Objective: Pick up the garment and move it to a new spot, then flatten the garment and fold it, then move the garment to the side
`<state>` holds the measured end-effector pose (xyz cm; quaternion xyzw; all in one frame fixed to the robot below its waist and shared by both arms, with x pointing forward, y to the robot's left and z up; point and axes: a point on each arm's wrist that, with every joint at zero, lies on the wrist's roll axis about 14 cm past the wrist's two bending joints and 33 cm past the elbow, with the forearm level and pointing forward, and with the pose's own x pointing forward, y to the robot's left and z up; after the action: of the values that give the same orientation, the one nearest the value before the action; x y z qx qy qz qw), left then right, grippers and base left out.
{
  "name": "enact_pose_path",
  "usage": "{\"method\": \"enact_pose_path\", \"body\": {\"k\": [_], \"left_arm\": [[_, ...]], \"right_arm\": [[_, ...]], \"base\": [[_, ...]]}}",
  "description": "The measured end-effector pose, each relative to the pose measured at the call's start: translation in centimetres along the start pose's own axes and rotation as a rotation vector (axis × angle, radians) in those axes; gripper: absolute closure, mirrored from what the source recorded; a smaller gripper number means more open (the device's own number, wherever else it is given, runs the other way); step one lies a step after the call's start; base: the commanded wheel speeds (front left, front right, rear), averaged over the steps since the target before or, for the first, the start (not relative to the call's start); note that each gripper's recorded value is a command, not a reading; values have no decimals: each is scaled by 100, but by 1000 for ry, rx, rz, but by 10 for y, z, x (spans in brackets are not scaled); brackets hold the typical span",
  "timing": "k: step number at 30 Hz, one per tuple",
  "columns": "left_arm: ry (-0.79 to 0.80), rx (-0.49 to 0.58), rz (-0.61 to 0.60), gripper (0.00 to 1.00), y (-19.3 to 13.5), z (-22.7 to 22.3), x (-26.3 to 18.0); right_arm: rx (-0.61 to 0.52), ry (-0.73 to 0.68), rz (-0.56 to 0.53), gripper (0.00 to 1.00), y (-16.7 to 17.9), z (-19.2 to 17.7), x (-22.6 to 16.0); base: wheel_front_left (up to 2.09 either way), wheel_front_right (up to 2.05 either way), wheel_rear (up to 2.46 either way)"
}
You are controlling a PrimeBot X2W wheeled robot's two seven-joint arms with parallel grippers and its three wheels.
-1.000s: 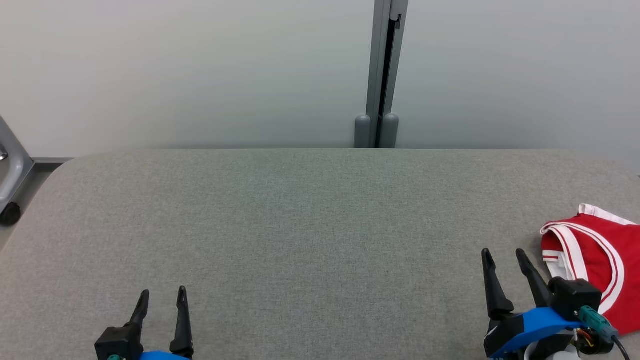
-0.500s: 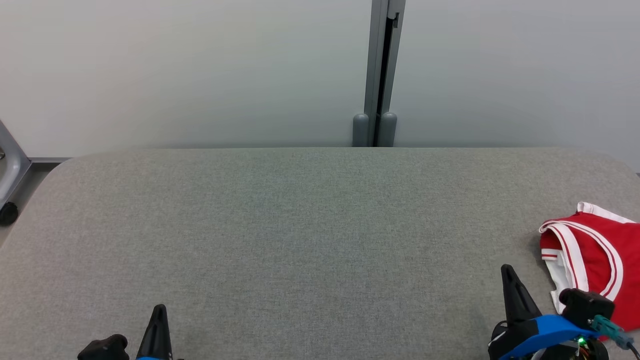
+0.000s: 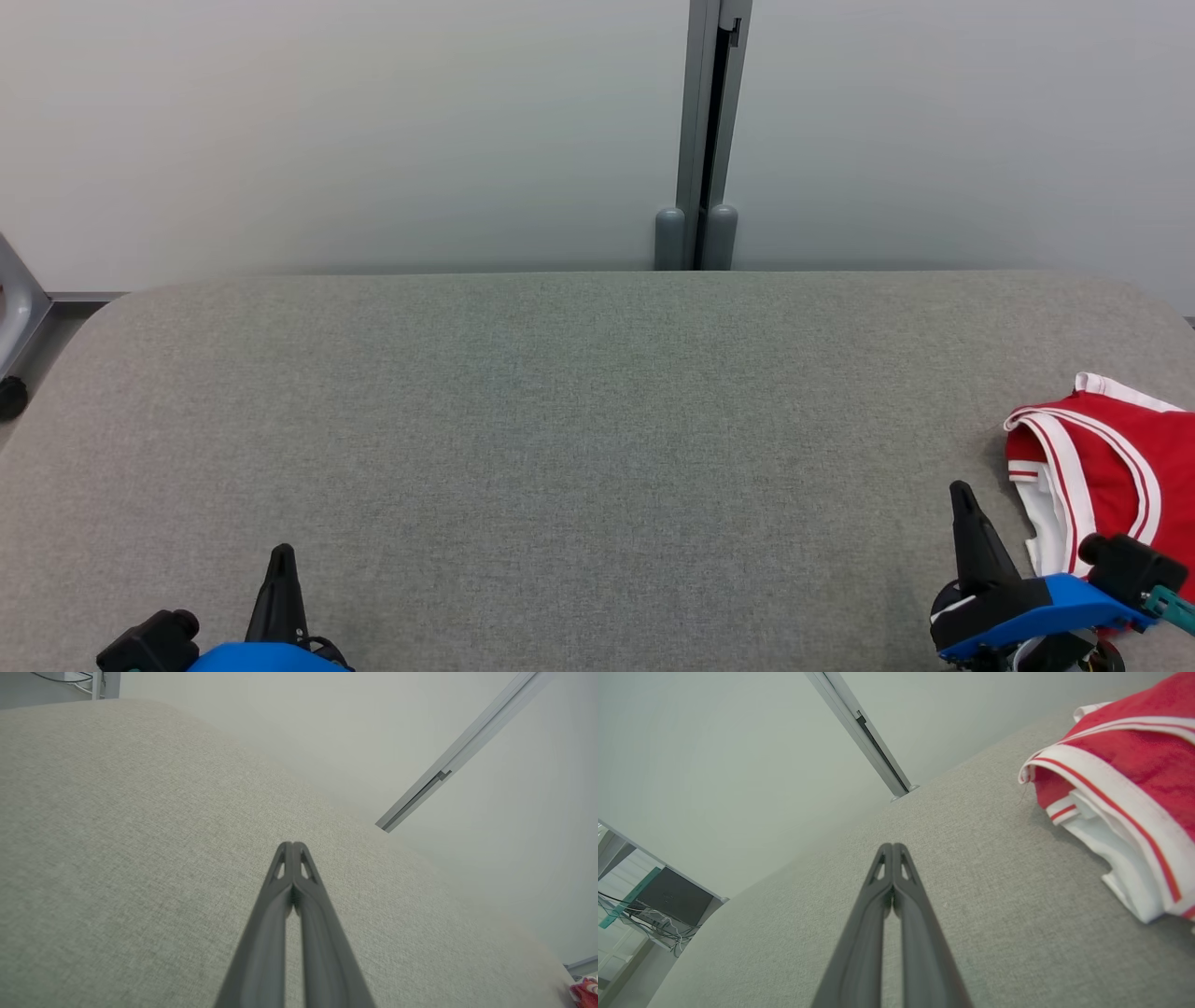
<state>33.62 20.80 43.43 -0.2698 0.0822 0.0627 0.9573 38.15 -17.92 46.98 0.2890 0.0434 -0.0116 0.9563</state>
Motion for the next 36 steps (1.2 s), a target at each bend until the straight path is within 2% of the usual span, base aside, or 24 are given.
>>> {"method": "enact_pose_path", "body": {"k": [18,36], "left_arm": [[-21,-261,-4,100,-6,14,9],[-28,-475,-36,100,-16,25,17]], "right_arm": [[250,-11,-15,100,-2,9,2],[457,-20,-9,100,-1,17,3]], "base": [[0,0,0],[0,0,0]]}}
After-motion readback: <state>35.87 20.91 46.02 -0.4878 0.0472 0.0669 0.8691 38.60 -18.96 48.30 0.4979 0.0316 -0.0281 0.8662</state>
